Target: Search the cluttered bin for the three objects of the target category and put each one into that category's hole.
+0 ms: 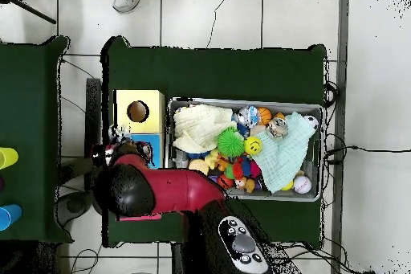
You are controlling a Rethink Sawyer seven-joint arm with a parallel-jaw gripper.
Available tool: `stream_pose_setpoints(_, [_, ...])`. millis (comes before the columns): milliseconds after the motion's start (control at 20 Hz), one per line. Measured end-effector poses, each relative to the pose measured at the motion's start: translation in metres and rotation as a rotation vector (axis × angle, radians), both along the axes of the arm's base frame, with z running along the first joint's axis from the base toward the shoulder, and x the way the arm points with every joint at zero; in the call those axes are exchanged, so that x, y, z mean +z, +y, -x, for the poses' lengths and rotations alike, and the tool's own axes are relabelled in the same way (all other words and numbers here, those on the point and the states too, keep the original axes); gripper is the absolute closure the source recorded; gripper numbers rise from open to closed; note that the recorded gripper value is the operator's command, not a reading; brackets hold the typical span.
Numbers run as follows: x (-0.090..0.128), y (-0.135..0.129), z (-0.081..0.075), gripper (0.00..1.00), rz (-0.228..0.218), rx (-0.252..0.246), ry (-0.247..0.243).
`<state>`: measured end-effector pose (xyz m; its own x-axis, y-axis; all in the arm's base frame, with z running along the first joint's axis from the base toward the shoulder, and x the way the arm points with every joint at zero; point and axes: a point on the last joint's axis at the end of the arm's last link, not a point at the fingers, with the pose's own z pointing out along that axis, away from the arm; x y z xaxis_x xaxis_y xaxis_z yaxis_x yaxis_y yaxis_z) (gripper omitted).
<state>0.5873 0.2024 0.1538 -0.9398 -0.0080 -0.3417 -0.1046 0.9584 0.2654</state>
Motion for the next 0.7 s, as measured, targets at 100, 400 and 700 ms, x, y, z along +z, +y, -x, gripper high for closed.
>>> stream_pose_setpoints(100, [-0.008, 0.000, 0.002, 1.00, -0.002, -0.012, -0.016])
stream_pose_setpoints(400, [-0.032, 0.012, 0.023, 1.00, 0.020, -0.008, -0.014])
stream_pose_setpoints(700, [-0.037, 0.016, 0.038, 1.00, 0.081, 0.005, -0.012])
